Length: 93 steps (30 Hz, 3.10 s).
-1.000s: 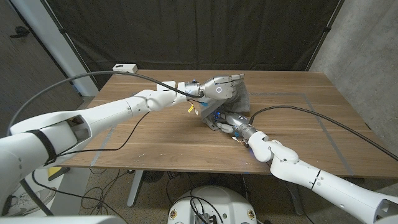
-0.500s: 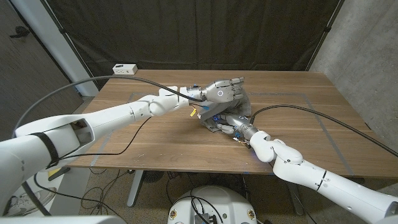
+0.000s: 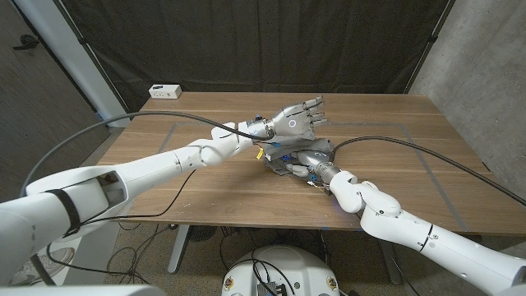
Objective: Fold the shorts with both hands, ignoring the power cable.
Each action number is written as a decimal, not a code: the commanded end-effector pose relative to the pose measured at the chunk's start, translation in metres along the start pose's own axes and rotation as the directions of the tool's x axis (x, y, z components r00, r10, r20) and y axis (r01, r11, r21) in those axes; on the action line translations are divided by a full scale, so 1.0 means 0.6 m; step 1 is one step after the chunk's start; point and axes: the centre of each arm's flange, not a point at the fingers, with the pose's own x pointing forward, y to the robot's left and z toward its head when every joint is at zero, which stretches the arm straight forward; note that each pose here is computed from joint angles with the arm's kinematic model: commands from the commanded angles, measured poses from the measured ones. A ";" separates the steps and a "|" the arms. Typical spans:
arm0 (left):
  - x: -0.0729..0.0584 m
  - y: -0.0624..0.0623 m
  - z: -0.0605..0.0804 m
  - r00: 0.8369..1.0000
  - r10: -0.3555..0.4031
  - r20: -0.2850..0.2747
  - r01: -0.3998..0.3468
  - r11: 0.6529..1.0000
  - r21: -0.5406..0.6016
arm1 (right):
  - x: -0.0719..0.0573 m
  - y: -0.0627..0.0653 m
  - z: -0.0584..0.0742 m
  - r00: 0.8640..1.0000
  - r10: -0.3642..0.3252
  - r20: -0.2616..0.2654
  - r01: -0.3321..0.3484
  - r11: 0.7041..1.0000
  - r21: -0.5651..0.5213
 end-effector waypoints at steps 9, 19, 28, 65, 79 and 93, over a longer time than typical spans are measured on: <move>-0.064 0.026 0.001 0.980 -0.009 -0.198 0.015 1.000 0.027 | -0.035 -0.045 0.037 0.999 0.023 -0.023 -0.026 0.992 -0.123; -0.087 0.032 0.001 0.977 -0.013 -0.214 0.021 0.999 0.033 | -0.073 -0.064 0.053 0.999 0.005 -0.049 -0.013 0.985 -0.173; -0.106 0.043 -0.008 0.970 -0.012 -0.244 0.020 0.999 0.031 | -0.123 -0.068 0.038 0.989 0.017 -0.144 -0.045 0.980 -0.192; -0.219 0.074 -0.073 0.702 -0.292 -0.649 0.103 0.944 -0.314 | -0.216 -0.137 -0.062 0.896 -0.320 -0.308 0.371 0.921 0.121; -0.274 0.070 -0.094 0.495 -0.454 -0.741 -0.040 0.840 -0.542 | -0.172 -0.136 -0.070 0.888 -0.399 -0.230 0.455 0.832 0.316; -0.324 0.049 -0.117 0.367 -0.638 -0.677 -0.342 0.584 -0.736 | -0.160 -0.133 -0.101 0.848 -0.487 -0.208 0.519 0.685 0.512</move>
